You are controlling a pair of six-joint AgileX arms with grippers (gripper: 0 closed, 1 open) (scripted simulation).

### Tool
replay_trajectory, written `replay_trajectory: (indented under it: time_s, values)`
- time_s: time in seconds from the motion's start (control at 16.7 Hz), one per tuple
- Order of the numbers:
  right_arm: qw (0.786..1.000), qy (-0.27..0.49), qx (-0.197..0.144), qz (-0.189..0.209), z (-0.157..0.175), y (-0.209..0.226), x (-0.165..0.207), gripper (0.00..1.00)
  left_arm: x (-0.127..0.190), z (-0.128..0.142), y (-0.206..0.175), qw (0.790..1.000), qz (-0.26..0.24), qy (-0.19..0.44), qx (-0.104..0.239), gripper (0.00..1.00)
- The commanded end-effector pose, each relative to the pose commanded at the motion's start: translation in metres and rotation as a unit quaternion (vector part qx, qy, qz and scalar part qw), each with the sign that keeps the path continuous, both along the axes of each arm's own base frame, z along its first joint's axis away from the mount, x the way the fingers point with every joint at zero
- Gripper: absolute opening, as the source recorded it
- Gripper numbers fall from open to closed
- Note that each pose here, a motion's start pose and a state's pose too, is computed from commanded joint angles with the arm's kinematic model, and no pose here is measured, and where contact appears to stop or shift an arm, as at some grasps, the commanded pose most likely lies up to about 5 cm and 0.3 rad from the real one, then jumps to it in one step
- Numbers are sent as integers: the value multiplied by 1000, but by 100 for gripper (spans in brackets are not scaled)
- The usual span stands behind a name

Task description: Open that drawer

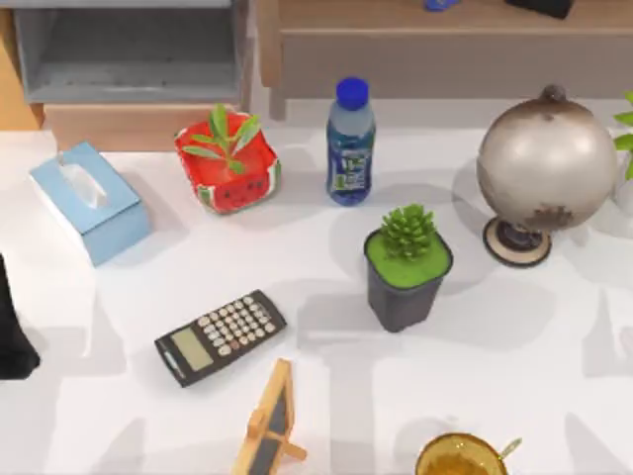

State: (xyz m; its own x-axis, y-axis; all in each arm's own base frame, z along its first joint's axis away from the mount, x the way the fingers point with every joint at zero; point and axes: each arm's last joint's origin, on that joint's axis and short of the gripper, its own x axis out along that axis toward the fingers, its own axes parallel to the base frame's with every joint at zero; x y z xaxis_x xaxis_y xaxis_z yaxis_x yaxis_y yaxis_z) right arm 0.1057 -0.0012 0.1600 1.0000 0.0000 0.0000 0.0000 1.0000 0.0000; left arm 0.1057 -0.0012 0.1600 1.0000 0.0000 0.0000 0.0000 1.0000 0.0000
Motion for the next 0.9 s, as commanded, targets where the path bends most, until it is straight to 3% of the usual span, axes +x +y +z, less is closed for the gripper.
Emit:
replay_trajectory:
  time_s: [0.24, 0.48, 0.9]
  values:
    - [1000, 0, 0, 0, 0, 0, 0, 100, 1, 7, -2, 1000, 2, -7, 1, 100]
    - [1000, 0, 0, 0, 0, 0, 0, 100, 11, 33, -14, 1000, 4, -19, -1, 100]
    - [1000, 0, 0, 0, 0, 0, 0, 100, 56, 71, -76, 1000, -2, -8, -5, 100]
